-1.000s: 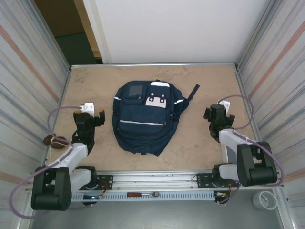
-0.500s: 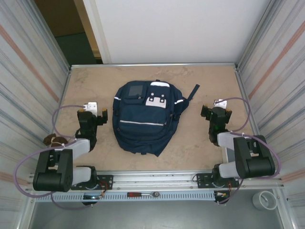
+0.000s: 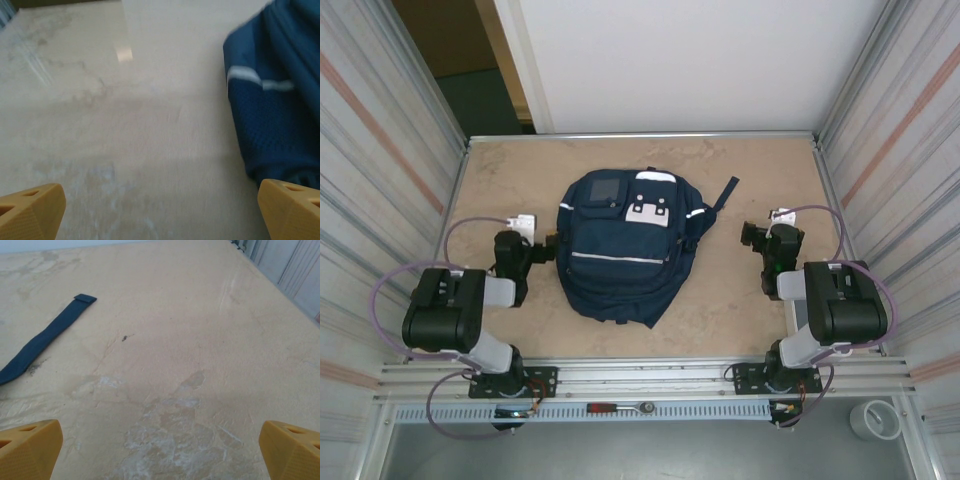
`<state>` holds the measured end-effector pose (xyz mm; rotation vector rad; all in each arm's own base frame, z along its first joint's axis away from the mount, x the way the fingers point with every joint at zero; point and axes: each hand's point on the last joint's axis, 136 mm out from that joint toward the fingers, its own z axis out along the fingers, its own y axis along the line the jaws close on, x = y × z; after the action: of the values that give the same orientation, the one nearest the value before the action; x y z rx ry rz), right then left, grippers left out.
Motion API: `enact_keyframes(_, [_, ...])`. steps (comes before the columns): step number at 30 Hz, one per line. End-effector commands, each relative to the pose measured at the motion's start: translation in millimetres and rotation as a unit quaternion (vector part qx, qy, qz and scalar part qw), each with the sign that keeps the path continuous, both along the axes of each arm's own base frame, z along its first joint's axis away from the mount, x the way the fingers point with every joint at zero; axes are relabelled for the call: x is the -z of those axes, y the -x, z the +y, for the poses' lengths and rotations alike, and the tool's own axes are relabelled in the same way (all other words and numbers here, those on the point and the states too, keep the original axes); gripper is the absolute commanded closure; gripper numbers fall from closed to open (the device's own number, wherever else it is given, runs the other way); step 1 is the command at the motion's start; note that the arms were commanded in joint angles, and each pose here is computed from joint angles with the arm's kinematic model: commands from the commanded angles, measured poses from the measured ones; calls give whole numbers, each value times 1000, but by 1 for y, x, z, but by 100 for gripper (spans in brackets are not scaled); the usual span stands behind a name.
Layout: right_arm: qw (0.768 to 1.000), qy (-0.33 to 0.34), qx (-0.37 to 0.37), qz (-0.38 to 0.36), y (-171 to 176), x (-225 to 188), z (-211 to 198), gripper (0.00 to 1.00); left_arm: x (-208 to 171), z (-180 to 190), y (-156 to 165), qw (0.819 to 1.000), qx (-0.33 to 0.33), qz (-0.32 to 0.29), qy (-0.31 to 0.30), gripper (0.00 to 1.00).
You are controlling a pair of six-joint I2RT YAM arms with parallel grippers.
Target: Pack the student bag
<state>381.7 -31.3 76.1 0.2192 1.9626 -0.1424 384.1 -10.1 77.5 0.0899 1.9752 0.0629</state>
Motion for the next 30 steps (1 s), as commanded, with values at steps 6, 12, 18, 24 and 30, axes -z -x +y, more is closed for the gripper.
enact_keyframes(6, [1000, -13, -15, -10, -10, -9, 3, 1, -14, 2, -11, 1000, -3, -11, 3, 1])
enact_keyframes(12, [1000, -15, -17, -8, -10, -8, 3, 1, -14, 1, -10, 1000, -3, -9, 4, 1])
enact_keyframes(18, [1000, -15, -17, -8, -10, -8, 3, 1, -15, 1, -11, 1000, -1, -9, 5, 1])
enact_keyframes(24, [1000, -15, -17, -7, -10, -8, 3, 1, -15, 1, -11, 1000, -2, -9, 5, 1])
enact_keyframes(30, [1000, -15, -17, -8, -10, -8, 3, 1, -14, 1, -11, 1000, -1, -9, 5, 1])
